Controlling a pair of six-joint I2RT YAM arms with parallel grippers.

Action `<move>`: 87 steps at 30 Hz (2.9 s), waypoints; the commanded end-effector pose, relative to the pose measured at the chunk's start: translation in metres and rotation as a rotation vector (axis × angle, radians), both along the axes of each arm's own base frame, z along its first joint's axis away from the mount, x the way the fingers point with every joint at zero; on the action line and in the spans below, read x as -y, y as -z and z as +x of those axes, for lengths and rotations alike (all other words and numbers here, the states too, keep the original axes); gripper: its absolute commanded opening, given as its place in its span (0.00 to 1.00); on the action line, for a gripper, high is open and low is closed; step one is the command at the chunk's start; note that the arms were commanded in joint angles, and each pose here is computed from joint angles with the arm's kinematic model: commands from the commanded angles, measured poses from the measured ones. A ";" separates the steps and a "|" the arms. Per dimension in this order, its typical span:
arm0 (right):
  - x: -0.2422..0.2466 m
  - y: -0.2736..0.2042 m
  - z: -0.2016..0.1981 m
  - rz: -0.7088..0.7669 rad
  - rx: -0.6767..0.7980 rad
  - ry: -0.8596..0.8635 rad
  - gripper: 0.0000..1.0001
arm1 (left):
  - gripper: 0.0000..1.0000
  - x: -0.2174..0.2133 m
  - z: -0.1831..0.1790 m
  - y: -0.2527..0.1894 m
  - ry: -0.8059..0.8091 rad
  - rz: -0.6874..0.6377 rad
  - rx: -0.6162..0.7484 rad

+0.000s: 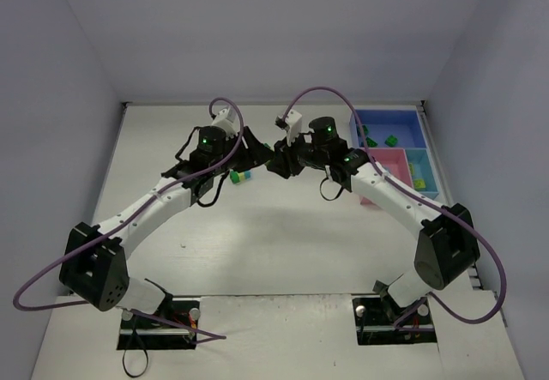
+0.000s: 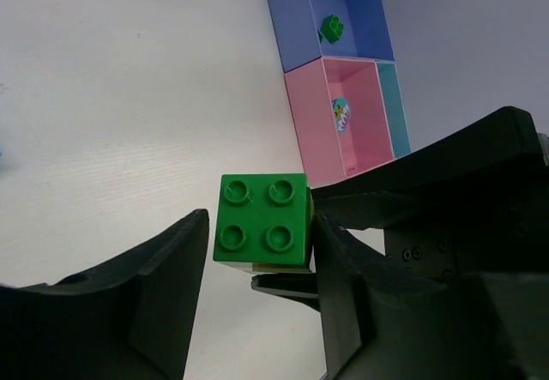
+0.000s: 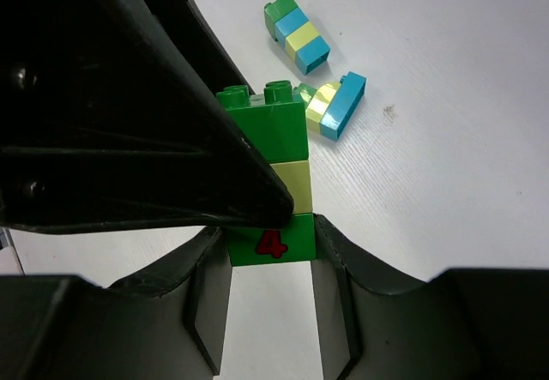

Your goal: Sort the legos into containers by color

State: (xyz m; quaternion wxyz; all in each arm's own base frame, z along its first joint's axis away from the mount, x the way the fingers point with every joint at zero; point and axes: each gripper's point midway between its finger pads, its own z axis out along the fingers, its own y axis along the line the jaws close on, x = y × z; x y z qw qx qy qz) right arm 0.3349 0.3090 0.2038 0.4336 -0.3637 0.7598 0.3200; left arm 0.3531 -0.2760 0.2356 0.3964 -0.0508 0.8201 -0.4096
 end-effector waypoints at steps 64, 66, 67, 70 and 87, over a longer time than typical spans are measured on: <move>0.142 -0.046 0.112 0.023 0.068 0.532 0.62 | 0.00 0.013 0.010 -0.047 0.167 0.002 0.156; 0.106 -0.058 0.080 0.060 0.114 0.399 0.63 | 0.00 0.018 0.010 -0.049 0.145 -0.071 0.100; 0.096 -0.065 0.073 0.062 0.163 0.354 0.64 | 0.00 0.021 0.011 -0.053 0.131 -0.112 0.075; 0.071 -0.071 0.044 0.070 0.214 0.262 0.65 | 0.00 0.023 0.013 -0.061 0.101 -0.189 0.046; 0.023 -0.107 0.007 0.175 0.284 0.059 0.62 | 0.01 0.026 0.004 -0.100 0.077 -0.423 0.027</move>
